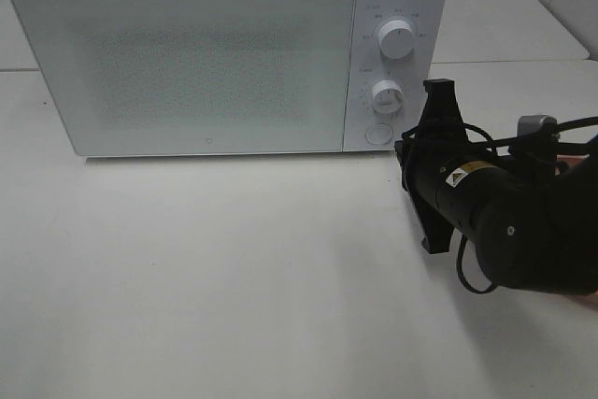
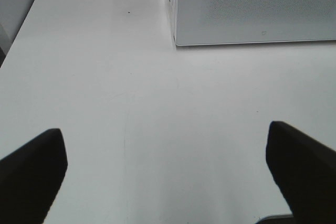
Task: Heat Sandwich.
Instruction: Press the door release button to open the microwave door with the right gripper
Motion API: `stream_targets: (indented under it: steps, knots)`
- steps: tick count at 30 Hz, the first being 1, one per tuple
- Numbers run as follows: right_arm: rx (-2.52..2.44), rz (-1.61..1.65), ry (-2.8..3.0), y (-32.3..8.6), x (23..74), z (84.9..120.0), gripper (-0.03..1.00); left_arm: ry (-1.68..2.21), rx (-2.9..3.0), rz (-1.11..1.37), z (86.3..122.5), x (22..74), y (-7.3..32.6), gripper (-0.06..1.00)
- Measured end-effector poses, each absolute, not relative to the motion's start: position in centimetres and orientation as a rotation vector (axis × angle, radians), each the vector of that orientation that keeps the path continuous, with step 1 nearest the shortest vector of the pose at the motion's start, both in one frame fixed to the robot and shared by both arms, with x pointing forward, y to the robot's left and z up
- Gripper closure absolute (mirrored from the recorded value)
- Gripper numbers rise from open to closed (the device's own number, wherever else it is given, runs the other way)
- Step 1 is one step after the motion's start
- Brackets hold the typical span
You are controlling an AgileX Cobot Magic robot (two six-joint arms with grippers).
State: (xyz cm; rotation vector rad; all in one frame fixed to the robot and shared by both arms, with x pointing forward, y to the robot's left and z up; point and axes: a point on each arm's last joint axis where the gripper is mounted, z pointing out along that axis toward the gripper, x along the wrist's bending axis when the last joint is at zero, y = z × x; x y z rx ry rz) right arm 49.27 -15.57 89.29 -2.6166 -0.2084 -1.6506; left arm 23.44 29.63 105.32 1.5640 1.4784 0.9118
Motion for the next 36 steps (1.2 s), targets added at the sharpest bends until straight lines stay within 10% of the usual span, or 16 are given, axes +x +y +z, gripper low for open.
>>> stream_targets:
  steps: [36]
  knots:
    - [-2.668,-1.525,-0.116,-15.2,58.0,85.4,0.96,1.478,1.564,0.912,105.3,23.4,29.6,-0.03]
